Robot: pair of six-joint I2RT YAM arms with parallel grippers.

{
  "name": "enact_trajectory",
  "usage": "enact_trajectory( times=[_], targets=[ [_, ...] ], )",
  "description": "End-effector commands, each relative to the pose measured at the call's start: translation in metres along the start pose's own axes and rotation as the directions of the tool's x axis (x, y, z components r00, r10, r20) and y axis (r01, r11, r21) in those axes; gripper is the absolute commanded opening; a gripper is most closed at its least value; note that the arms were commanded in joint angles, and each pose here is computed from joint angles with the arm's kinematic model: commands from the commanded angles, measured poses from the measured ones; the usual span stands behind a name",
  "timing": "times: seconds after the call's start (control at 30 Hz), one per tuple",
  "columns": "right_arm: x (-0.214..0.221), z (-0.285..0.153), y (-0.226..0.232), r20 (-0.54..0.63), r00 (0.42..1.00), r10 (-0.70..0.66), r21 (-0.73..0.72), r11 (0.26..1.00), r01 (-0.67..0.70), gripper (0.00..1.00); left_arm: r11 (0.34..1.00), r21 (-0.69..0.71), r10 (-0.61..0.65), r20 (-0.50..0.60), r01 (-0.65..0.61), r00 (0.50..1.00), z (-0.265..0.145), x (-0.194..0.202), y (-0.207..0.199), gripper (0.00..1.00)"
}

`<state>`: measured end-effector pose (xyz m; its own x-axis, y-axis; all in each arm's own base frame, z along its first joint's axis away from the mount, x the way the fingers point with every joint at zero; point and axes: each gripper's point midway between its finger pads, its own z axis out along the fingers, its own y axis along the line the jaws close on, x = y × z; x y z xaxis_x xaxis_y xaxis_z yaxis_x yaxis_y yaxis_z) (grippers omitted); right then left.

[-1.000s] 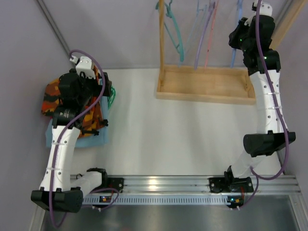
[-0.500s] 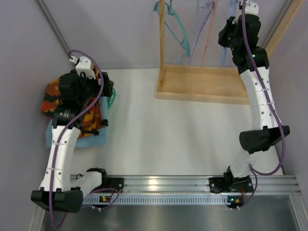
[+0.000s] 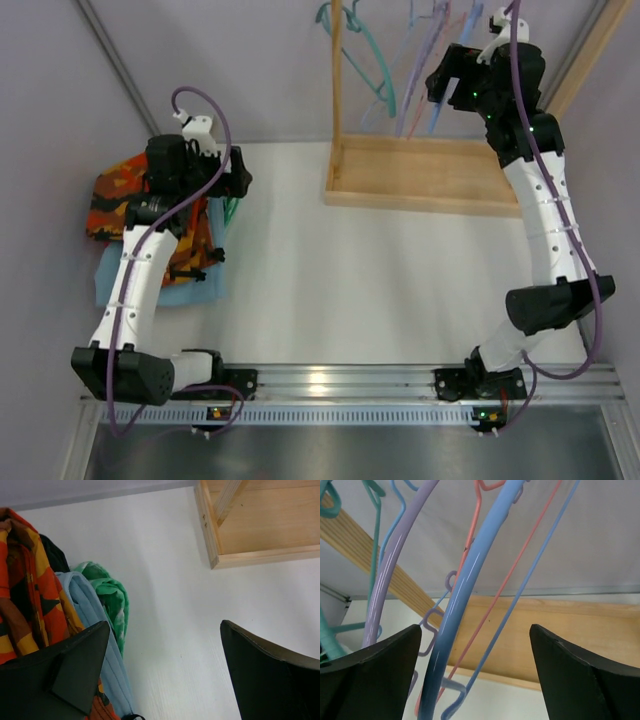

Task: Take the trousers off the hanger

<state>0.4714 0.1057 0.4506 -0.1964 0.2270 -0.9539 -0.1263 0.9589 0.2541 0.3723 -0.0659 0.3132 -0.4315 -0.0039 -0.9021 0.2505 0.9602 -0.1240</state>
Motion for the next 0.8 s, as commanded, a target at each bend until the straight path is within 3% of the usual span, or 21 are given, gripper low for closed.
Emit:
enact_trajectory(
  times=[0.0, 0.07, 0.37, 0.5, 0.67, 0.77],
  targets=[
    [-0.042, -0.045, 0.015, 0.112, 0.994, 0.016, -0.09, 0.996, -0.006, 0.91, 0.997, 0.049, 0.063, 0.091, -0.068, 0.994, -0.011, -0.035, -0.023, 0.98],
    [-0.045, -0.06, 0.013, 0.116, 0.993, 0.023, -0.119, 0.993, -0.009, 0.99, 0.992, 0.046, 0.111, 0.097, -0.116, 0.989, -0.008, -0.039, -0.033, 0.99],
    [-0.02, -0.112, -0.048, 0.092, 0.995, 0.03, -0.047, 0.999, -0.025, 0.99, 0.977, 0.129, 0.164, 0.071, -0.172, 0.984, 0.037, -0.052, -0.081, 0.99],
    [0.022, -0.122, -0.073, 0.003, 1.0, 0.027, -0.027, 0.999, -0.027, 0.99, 0.954, 0.218, 0.197, 0.065, -0.206, 0.978, 0.054, -0.051, -0.114, 0.99],
    [0.077, -0.137, -0.064, -0.101, 0.994, -0.039, -0.14, 0.99, 0.024, 0.99, 0.959, 0.221, 0.188, -0.028, -0.178, 0.982, 0.085, -0.021, -0.13, 0.99],
    [0.124, -0.141, -0.061, -0.223, 0.974, -0.048, -0.194, 0.981, 0.004, 0.99, 0.966, 0.217, 0.164, -0.078, -0.144, 0.983, 0.092, -0.002, -0.133, 0.99]
  ],
)
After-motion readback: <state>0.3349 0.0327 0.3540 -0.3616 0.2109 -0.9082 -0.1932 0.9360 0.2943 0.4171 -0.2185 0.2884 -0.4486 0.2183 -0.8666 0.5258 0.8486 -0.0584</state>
